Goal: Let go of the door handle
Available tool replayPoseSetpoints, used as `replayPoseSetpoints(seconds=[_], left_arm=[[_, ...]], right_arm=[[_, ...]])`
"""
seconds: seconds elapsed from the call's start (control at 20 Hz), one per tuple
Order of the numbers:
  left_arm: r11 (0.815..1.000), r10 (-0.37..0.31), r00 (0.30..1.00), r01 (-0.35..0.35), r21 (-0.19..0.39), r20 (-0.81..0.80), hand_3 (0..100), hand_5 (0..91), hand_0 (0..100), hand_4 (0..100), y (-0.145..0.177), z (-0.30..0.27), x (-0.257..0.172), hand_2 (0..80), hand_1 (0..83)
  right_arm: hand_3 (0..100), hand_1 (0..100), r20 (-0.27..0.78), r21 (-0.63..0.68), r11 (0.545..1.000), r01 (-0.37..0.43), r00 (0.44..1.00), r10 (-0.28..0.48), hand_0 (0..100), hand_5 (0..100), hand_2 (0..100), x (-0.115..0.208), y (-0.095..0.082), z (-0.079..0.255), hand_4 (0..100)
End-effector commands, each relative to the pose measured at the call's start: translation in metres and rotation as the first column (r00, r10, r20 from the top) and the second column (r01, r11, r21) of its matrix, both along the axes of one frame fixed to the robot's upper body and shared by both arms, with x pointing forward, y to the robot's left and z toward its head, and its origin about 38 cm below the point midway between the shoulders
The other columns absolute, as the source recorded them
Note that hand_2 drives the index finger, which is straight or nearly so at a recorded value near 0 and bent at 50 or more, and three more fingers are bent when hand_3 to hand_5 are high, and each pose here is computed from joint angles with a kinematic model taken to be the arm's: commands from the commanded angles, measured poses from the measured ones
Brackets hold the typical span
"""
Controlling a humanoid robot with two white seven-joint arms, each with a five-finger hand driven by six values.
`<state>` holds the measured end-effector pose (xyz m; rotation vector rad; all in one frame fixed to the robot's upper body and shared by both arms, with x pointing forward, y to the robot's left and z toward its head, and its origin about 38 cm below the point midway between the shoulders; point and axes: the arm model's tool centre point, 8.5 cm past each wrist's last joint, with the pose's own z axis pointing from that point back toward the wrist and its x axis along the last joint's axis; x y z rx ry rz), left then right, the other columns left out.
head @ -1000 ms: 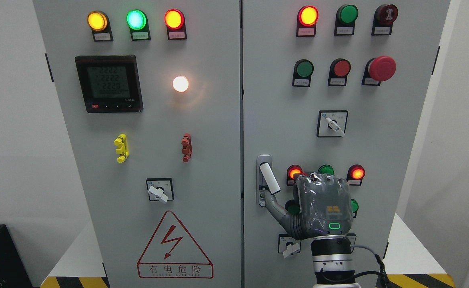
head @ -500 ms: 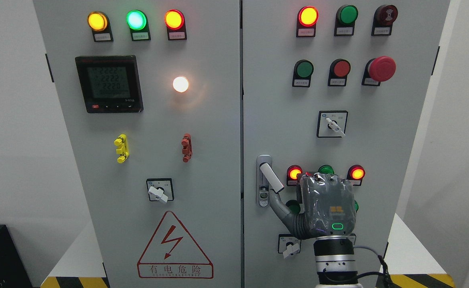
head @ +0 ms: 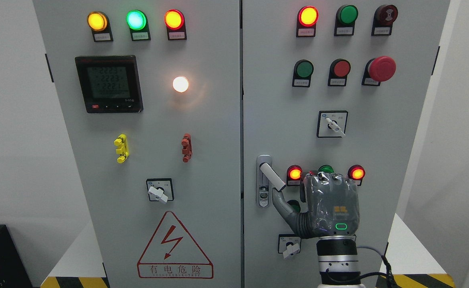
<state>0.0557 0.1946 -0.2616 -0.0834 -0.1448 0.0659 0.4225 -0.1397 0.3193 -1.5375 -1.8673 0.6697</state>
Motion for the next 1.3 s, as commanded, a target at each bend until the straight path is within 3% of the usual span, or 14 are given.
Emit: replayPoseSetpoints(seconds=[0.0,1.25], left_arm=[[1.000,-0.021,1.000,0.021,0.001,0.020,10,0.0,0,1,0.000,0.000,0.007,2.3,0.0],[1.000,-0.021,1.000,0.021,0.001,0.020,10,0.0,0,1,0.000,0.000,0.007,2.2,0.0]], right_arm=[[100,33,0.008,0.005,1.000,0.006,1.000,-0.006,30,94,91,-0.001,-0.003,0.003,99],[100,33,0.025,0.014,1.000,0.027,0.999,-0.028,30,94,91,0.002,-0.011,0.013,99]])
